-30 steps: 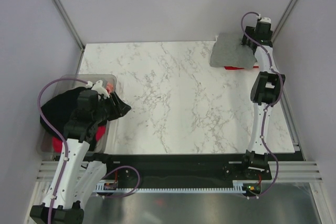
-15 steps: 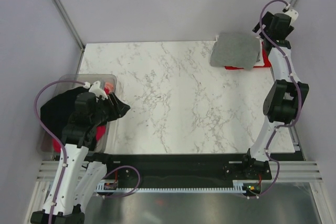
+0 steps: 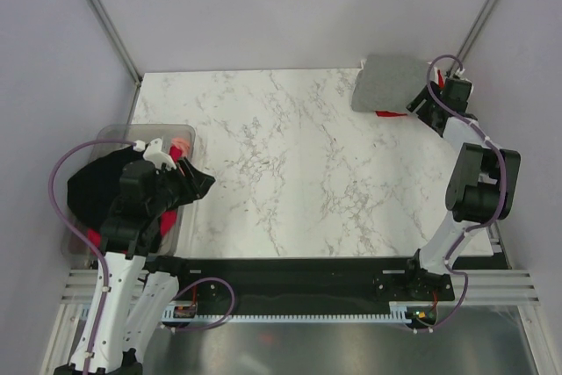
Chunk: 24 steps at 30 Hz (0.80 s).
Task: Fold and stack the t-shirts
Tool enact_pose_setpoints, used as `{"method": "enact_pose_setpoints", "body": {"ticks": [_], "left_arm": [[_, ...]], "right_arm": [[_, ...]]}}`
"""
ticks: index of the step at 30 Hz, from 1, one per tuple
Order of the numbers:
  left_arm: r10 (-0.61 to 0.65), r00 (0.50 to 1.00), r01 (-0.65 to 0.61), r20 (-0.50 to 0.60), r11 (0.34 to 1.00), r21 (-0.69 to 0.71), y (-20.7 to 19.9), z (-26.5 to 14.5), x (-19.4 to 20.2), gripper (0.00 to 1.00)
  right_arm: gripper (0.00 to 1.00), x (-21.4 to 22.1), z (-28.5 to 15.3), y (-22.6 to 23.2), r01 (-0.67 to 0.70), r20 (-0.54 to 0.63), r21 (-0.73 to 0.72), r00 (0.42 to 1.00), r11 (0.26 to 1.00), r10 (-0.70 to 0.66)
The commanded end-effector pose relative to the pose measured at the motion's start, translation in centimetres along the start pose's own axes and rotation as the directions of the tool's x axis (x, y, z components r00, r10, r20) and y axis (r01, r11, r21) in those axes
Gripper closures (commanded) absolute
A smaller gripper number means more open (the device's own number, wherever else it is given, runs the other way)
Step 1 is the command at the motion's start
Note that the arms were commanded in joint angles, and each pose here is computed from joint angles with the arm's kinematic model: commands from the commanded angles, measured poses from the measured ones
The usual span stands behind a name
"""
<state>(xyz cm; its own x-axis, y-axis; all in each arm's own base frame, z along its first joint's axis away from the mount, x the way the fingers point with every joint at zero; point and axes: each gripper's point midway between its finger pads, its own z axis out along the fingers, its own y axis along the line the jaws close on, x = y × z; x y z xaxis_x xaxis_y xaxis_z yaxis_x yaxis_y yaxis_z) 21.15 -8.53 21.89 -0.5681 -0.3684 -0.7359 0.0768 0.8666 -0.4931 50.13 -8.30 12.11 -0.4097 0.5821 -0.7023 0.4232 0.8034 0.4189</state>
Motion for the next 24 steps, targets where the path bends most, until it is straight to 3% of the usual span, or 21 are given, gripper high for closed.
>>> {"method": "enact_pose_setpoints", "body": {"ticks": [1,5,10,16,22,24], "left_arm": [[0.037,0.999,-0.037,0.04,0.999,0.006,-0.1,-0.1,-0.9,0.46],[0.036,0.999,-0.036,0.034,0.999,0.003,0.0,0.0,-0.8,0.46],[0.033,0.999,-0.033,0.028,0.999,-0.003,0.1,0.2,-0.8,0.46],[0.03,0.999,-0.03,0.022,1.0,-0.009,0.2,0.4,-0.7,0.46],[0.028,0.999,-0.028,0.016,1.0,-0.013,0.3,0.5,-0.7,0.46],[0.028,0.999,-0.028,0.016,1.0,-0.013,0.3,0.5,-0.7,0.46]], "right_arm": [[0.2,-1.5,0.8,-0.5,0.0,0.03,-0.048,1.0,0.999,0.001],[0.28,-1.6,3.2,-0.7,-0.005,0.024,-0.08,1.0,0.997,0.007],[0.29,-0.1,6.3,-1.3,-0.014,-0.023,-0.094,1.0,0.995,0.012],[0.33,-1.0,7.5,-1.7,0.012,0.012,-0.09,1.0,0.996,-0.011],[0.46,-2.2,8.3,-1.4,0.0,0.042,-0.114,0.999,0.993,0.005],[0.56,-2.8,8.3,-0.7,-0.002,0.049,-0.136,0.999,0.991,0.008]]}}
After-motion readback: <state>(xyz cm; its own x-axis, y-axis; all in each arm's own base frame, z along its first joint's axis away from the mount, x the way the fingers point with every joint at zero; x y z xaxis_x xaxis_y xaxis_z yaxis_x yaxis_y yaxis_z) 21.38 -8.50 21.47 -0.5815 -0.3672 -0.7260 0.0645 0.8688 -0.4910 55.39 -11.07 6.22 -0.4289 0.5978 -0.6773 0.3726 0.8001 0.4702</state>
